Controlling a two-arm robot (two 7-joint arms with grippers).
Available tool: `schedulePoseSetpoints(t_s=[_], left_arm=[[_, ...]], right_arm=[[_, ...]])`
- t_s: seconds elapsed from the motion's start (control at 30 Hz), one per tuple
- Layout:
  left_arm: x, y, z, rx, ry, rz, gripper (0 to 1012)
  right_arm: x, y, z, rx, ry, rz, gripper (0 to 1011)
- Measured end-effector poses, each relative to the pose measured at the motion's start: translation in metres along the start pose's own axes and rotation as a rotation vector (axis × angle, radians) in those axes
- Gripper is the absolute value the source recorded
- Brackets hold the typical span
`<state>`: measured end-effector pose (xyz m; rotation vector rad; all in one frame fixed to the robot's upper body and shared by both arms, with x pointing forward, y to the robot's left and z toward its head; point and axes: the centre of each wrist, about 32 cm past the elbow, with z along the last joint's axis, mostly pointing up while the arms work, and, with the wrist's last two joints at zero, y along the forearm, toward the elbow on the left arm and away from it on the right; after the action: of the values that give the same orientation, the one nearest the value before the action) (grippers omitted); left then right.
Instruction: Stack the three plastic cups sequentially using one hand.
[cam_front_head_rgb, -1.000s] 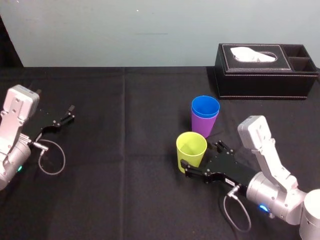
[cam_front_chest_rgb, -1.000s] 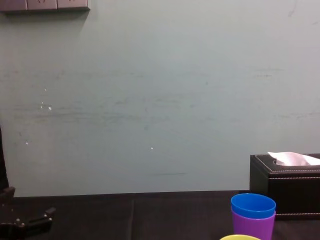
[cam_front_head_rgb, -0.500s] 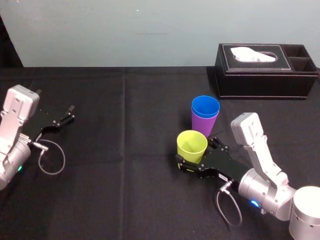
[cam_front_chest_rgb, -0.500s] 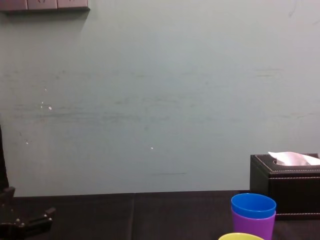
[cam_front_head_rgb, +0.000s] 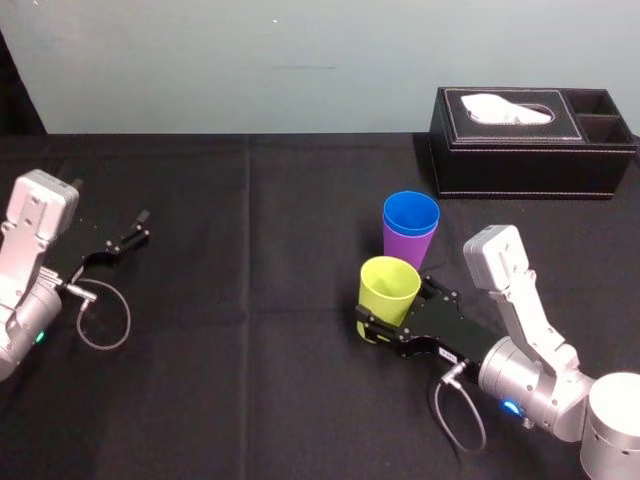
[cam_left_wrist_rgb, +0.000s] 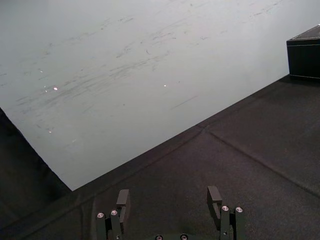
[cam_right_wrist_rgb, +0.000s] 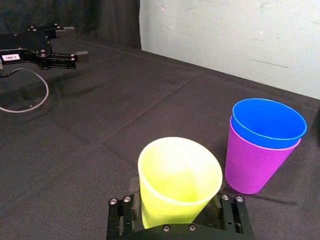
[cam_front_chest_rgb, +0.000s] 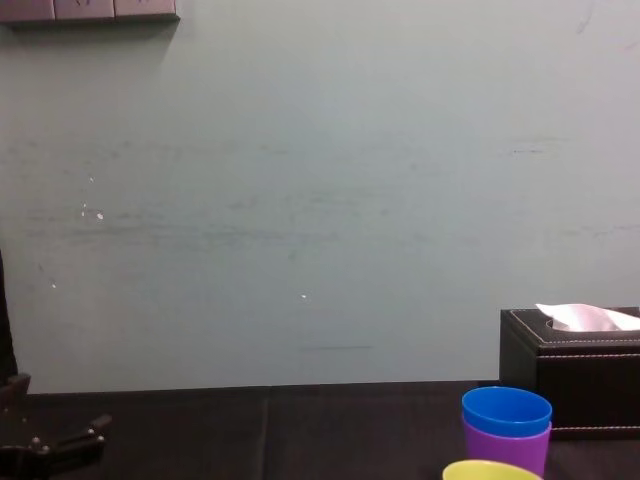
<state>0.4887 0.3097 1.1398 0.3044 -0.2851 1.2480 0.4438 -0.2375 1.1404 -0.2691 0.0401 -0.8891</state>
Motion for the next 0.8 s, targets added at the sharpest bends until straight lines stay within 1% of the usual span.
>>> schedulePoseSetpoints(t_s=[0.03, 0.17, 0.37, 0.47, 0.57, 0.6, 0.7, 0.73, 0.77, 0.8], left_arm=[[0.0, 0.0, 0.0, 0.0, 0.0, 0.0, 1011], [0.0, 0.0, 0.0, 0.0, 0.0, 0.0, 1011], [0.0, 0.0, 0.0, 0.0, 0.0, 0.0, 1011], [0.0, 0.0, 0.0, 0.0, 0.0, 0.0, 1011], [0.0, 0.0, 0.0, 0.0, 0.0, 0.0, 1011], [0.0, 0.0, 0.0, 0.0, 0.0, 0.0, 1011], [0.0, 0.0, 0.0, 0.0, 0.0, 0.0, 1011], [0.0, 0.0, 0.0, 0.0, 0.0, 0.0, 1012], [0.0, 0.0, 0.0, 0.0, 0.0, 0.0, 1011], [0.0, 0.0, 0.0, 0.0, 0.0, 0.0, 1011]], right_arm=[[0.0, 0.0, 0.0, 0.0, 0.0, 0.0, 818], [0.0001, 0.0, 0.0, 0.0, 0.0, 0.0, 743], [0.0001, 0.0, 0.0, 0.0, 0.0, 0.0, 729], [0.0003, -0.003, 0.003, 0.011, 0.0, 0.009, 729], [0.0012, -0.007, 0.011, 0.026, -0.002, 0.022, 729], [0.002, -0.009, 0.017, 0.033, -0.008, 0.028, 729], [0.0034, -0.012, 0.025, 0.049, -0.022, 0.032, 729], [0.0051, -0.013, 0.034, 0.063, -0.033, 0.033, 729], [0.0062, -0.014, 0.038, 0.068, -0.037, 0.034, 729], [0.0088, -0.014, 0.047, 0.079, -0.044, 0.033, 729]])
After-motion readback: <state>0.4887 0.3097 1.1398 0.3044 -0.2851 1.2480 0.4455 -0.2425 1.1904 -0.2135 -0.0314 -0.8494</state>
